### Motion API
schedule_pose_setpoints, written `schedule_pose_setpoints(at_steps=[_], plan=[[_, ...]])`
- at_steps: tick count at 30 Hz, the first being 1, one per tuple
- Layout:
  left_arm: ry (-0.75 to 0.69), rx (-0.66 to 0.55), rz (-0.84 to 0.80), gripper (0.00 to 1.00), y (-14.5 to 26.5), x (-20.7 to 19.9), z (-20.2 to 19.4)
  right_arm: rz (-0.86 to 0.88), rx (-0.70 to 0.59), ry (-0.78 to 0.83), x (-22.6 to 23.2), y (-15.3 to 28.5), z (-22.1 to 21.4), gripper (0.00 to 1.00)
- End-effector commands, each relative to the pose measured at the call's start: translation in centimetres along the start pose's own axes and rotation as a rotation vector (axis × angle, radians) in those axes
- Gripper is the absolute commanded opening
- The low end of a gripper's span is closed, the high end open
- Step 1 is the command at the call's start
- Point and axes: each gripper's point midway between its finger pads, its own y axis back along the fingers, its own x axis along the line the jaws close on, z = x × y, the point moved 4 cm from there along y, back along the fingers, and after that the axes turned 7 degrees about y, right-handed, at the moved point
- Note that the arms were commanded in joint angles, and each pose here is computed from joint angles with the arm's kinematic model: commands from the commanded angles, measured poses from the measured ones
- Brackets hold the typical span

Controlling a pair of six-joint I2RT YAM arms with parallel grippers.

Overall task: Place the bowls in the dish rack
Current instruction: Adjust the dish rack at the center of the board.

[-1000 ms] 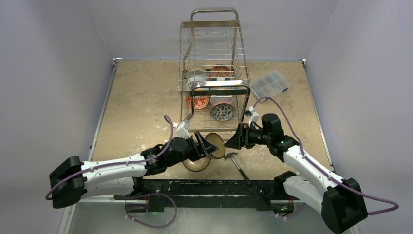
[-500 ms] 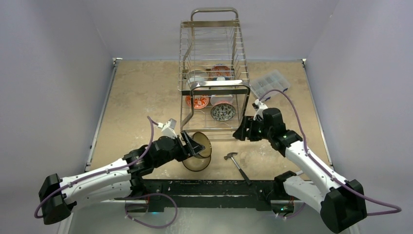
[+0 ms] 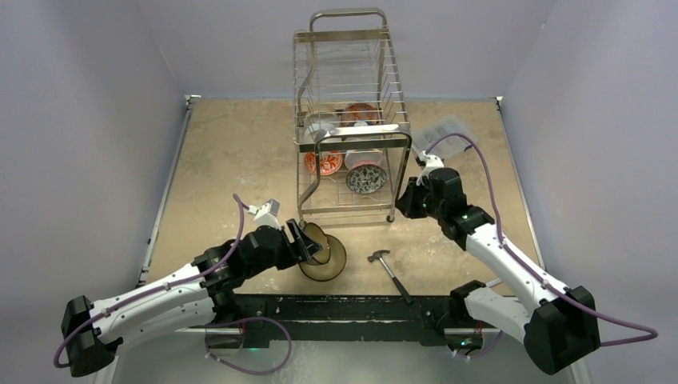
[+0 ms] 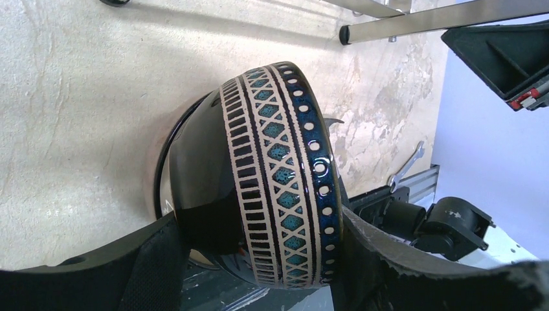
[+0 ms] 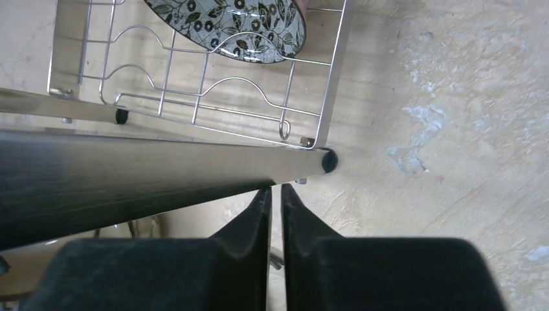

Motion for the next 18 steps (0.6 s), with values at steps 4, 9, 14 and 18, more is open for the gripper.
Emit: schedule_pose_setpoints(at_steps=[4,9,14,18], plan=[[0.028,0.006,-0.123,0.00,0.4,-3.4,0.7,-0.171,-0.210,0.007,-2.0,0.6,5.0,0.00],[0.027,0.016,-0.122,0.00,0.2,-3.3,1.1,-0.226,-0.213,-0.040,-4.6,1.2,5.1,0.00],[0.030,0.032,-0.118,0.00,0.1,-2.9,2.1,-0.120,-0.175,0.006,-3.8,1.3,4.9,0.00],[0.039,0.062,-0.118,0.00,-0.2,-2.6,2.9,-0.017,-0.132,0.037,-2.6,1.4,3.6,0.14]])
